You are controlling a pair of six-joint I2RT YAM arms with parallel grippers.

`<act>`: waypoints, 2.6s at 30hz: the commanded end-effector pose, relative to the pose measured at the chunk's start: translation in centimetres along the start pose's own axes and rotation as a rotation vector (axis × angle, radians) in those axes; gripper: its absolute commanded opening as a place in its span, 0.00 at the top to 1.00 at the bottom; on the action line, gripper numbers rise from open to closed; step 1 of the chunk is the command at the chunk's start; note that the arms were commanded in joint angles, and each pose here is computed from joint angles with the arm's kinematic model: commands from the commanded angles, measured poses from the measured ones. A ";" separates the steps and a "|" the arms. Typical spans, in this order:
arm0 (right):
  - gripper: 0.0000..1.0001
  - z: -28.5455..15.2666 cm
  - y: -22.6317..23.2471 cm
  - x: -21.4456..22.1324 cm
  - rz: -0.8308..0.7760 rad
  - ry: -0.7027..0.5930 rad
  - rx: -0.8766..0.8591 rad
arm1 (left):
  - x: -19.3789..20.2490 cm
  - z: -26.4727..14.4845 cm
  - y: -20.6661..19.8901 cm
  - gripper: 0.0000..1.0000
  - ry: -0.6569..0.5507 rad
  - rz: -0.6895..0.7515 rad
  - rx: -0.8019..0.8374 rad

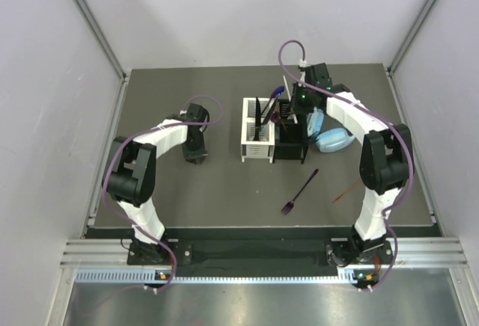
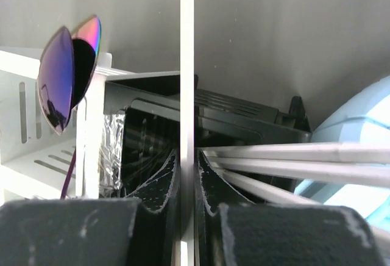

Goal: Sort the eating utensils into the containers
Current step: Place the chopstick in the container.

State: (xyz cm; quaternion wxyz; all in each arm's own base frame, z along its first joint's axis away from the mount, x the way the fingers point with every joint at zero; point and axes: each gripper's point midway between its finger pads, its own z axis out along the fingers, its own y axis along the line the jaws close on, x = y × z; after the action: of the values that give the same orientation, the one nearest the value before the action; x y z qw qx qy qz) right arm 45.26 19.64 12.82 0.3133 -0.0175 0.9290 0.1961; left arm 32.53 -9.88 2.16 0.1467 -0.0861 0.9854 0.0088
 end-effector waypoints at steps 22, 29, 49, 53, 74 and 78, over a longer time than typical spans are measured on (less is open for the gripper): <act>1.00 -1.2 3.2 -7.9 -0.131 -0.440 -0.144 | -0.2 -0.1 0.1 0.71 -0.006 0.009 0.008; 1.00 1.6 2.5 -5.8 -0.139 -0.513 -0.193 | 0.3 0.4 0.4 0.71 -0.001 0.015 -0.001; 0.92 0.5 1.8 2.0 -0.112 -0.430 -0.222 | -0.8 -1.9 1.3 0.71 -0.102 0.021 -0.015; 0.78 -0.1 1.6 2.5 -0.105 -0.432 -0.209 | -0.7 -2.1 1.4 0.71 -0.110 0.020 -0.010; 1.00 1.3 0.0 3.7 -0.107 -0.362 -0.142 | -0.3 -2.3 1.9 0.71 -0.116 0.024 -0.026; 1.00 1.1 -0.1 3.5 -0.109 -0.358 -0.144 | -0.3 -2.1 2.0 0.71 -0.111 0.026 -0.033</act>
State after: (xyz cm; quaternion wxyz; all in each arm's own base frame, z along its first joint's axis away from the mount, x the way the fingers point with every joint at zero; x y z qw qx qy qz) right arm 44.90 20.65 14.54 0.5525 -0.0512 0.7900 0.2608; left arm 31.38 -8.40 3.32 0.1781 -0.0772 0.9806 0.0268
